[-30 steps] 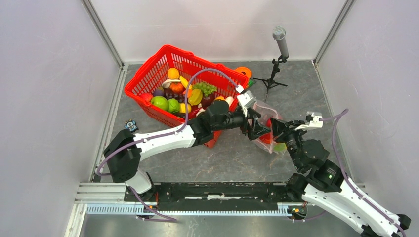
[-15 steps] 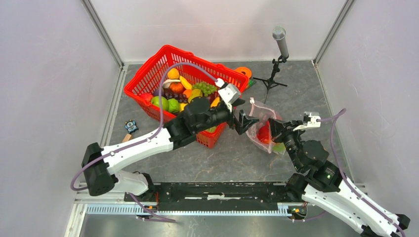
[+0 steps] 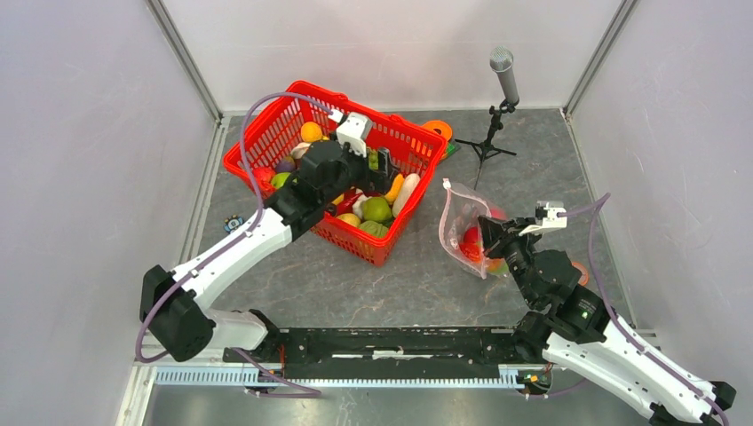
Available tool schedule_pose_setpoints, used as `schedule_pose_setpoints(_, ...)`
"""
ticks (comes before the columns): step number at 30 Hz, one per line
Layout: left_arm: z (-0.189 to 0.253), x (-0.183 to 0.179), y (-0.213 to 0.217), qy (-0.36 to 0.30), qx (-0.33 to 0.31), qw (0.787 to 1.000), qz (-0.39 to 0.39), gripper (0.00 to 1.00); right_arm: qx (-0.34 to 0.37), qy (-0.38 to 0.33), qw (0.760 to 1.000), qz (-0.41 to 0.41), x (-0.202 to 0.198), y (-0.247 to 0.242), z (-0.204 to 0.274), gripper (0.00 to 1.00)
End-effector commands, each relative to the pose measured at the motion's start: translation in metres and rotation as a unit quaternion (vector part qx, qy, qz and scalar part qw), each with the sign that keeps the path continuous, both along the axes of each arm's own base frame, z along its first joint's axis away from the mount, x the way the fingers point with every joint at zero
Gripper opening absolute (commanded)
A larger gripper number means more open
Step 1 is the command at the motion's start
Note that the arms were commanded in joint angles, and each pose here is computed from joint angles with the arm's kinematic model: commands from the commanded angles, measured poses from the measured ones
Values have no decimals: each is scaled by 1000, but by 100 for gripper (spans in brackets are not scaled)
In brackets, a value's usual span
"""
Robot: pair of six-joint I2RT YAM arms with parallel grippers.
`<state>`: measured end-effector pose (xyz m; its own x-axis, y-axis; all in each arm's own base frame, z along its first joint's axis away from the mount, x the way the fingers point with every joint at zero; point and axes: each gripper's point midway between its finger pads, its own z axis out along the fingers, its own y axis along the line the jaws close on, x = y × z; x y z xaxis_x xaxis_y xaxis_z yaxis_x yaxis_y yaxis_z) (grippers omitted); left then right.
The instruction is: Place the food in the zip-top bag and seal the zipper
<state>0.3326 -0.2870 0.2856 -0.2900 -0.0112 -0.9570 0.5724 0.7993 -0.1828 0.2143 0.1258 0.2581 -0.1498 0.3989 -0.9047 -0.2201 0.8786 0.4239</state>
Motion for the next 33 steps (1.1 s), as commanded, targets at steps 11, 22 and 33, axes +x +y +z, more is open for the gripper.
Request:
schedule_pose_setpoints(11, -63, 29, -17, 143, -45, 986, -72, 92, 19, -5, 1000, -10, 0, -4, 16, 6)
schedule_pose_setpoints(22, -113, 39, -56, 167, -51, 972, -158, 90, 15, -2, 1000, -8, -1, -3, 14, 6)
schedule_pose_setpoints(33, -155, 59, -74, 162, -20, 978, -130, 85, 13, 0, 1000, -9, -1, -4, 11, 7)
